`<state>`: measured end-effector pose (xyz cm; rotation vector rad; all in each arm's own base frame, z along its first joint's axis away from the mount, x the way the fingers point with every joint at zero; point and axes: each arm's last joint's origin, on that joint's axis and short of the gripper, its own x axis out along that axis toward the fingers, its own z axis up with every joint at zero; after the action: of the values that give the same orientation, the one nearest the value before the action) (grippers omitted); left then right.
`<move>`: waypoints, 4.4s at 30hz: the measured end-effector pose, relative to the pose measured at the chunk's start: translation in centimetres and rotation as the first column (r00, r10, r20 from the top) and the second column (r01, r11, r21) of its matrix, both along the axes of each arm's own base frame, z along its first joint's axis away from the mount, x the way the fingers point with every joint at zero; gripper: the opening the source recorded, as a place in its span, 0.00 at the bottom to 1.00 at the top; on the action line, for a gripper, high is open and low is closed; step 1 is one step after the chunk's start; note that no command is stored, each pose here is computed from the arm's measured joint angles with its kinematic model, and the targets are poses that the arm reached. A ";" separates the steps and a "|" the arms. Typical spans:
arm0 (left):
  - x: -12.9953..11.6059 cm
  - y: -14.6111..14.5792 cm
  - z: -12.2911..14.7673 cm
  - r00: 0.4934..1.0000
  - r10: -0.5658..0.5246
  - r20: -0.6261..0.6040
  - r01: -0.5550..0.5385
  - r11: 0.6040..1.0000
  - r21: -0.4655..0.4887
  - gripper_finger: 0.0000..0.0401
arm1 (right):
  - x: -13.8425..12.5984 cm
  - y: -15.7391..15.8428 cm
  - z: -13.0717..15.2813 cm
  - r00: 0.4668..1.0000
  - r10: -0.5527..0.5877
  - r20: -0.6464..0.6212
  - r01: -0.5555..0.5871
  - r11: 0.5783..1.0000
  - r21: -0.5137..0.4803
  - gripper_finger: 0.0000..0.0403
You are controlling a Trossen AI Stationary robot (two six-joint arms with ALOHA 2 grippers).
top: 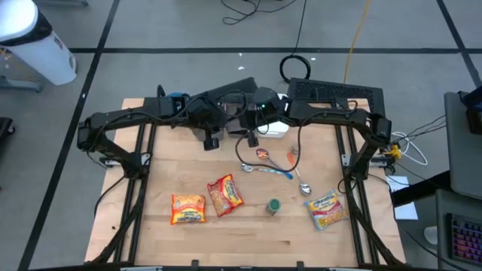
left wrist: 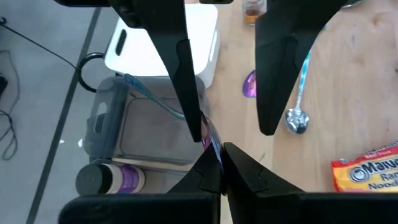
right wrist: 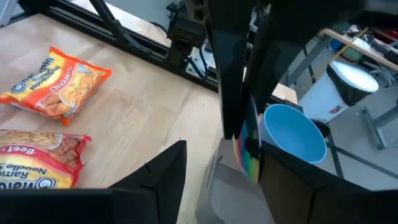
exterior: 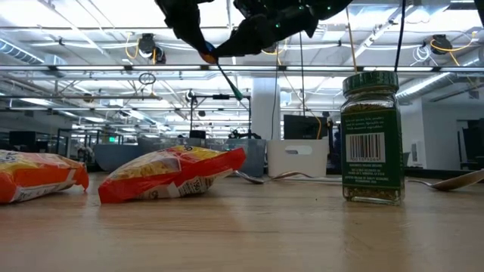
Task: Pick & Place Food Item
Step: Put the blue spoon into the right black bin
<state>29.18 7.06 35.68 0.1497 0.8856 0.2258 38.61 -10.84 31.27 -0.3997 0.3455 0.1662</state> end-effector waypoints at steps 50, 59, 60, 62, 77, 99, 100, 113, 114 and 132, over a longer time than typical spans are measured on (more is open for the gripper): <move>-0.4 -0.2 0.2 0.999 -0.049 0.001 0.049 0.998 -0.036 0.42 | -1.7 0.1 2.4 0.999 -0.045 0.028 0.047 0.996 -0.079 0.00; -3.5 -0.9 3.0 0.994 -0.041 0.100 0.044 0.999 -0.030 0.55 | -3.1 -1.1 2.7 0.995 -0.100 -0.022 0.098 0.993 -0.062 0.00; -4.1 -1.1 3.5 0.992 -0.048 0.121 0.052 0.998 -0.032 0.55 | -3.3 -1.3 2.7 0.995 -0.097 -0.025 0.095 0.994 -0.050 0.00; -5.2 -1.3 4.2 0.982 -0.057 0.179 0.065 0.997 -0.041 0.55 | -3.5 -1.7 2.8 0.995 -0.093 -0.023 0.093 0.996 -0.007 0.00; -11.2 -3.1 -0.3 0.784 -0.115 0.611 0.168 0.985 -0.030 0.49 | -5.4 -3.4 -0.4 0.934 -0.012 0.357 -0.046 0.987 0.151 0.00; -11.3 -3.2 -7.7 0.641 -0.107 0.760 0.195 0.980 -0.027 0.49 | -4.3 -7.8 -8.6 0.898 -0.144 0.417 -0.002 0.944 0.329 0.00; -11.3 -3.2 -7.7 0.641 -0.105 0.760 0.196 0.980 -0.029 0.49 | -4.1 -8.2 -8.8 0.906 -0.149 0.397 0.006 0.941 0.339 0.00; -11.3 -3.1 -7.8 0.652 -0.099 0.752 0.185 0.982 -0.030 0.49 | -1.9 -10.8 -9.2 0.965 -0.149 0.217 0.086 0.958 0.273 0.00; -11.3 -3.0 -7.8 0.653 -0.097 0.751 0.182 0.983 -0.031 0.49 | -1.9 -10.8 -9.1 0.965 -0.147 0.219 0.085 0.959 0.269 0.00; -11.5 -2.5 -8.1 0.676 -0.068 0.734 0.141 0.989 -0.038 0.49 | -2.2 -9.8 -10.8 0.990 0.093 0.107 -0.112 0.977 0.182 0.00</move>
<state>17.71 4.55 27.58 0.0120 0.0702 0.1155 36.39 -20.68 20.43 -0.2381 0.2099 0.2769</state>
